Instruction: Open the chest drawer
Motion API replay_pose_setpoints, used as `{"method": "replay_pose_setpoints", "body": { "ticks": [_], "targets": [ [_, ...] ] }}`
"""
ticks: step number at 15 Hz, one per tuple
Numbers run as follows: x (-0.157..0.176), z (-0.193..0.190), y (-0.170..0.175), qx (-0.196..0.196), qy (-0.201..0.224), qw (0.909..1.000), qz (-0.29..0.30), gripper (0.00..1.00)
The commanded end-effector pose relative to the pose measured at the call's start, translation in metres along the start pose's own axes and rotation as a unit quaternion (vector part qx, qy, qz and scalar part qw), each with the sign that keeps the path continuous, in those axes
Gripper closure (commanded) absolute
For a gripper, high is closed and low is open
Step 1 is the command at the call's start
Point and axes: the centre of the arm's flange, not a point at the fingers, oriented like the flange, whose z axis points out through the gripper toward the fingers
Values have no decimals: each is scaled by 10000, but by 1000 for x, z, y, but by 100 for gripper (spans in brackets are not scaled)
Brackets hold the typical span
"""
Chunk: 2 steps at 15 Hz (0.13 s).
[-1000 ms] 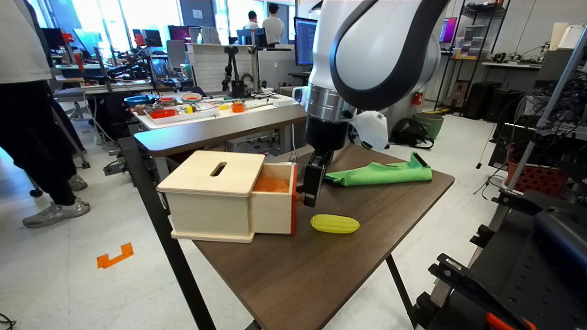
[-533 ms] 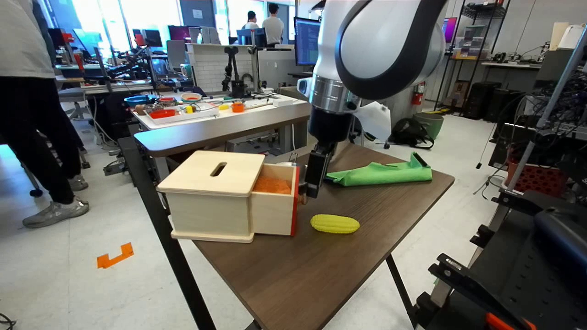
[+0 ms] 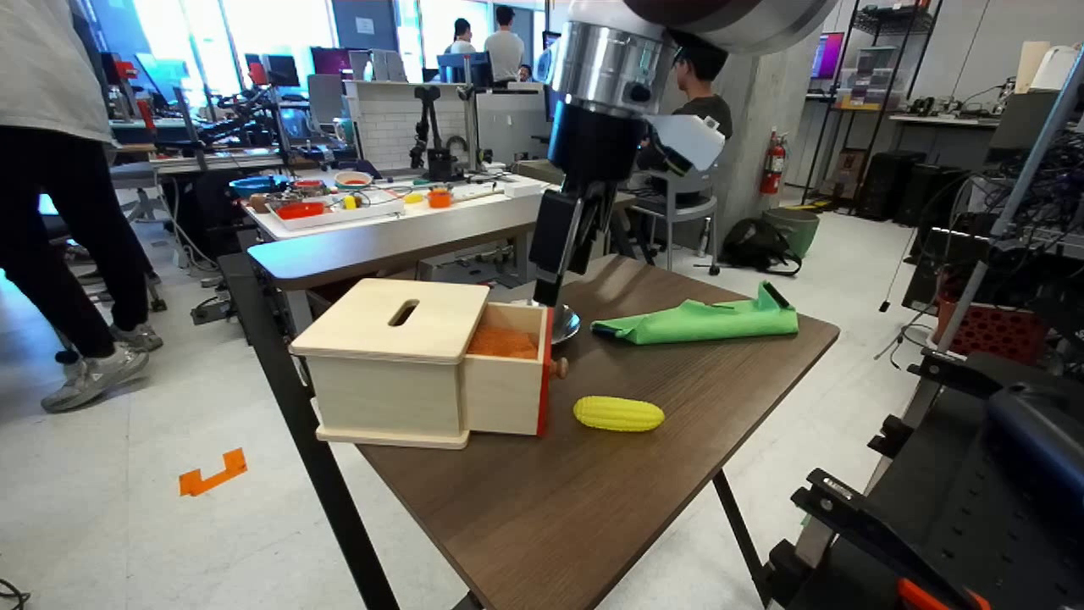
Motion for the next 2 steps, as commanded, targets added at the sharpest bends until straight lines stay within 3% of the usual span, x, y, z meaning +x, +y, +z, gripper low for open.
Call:
{"method": "replay_pose_setpoints", "body": {
  "ticks": [1,2],
  "targets": [
    [0,-2,-1,9,-2,10000,4,0],
    [-2,-1,-1,13,-13,10000,9,0]
  ]
}}
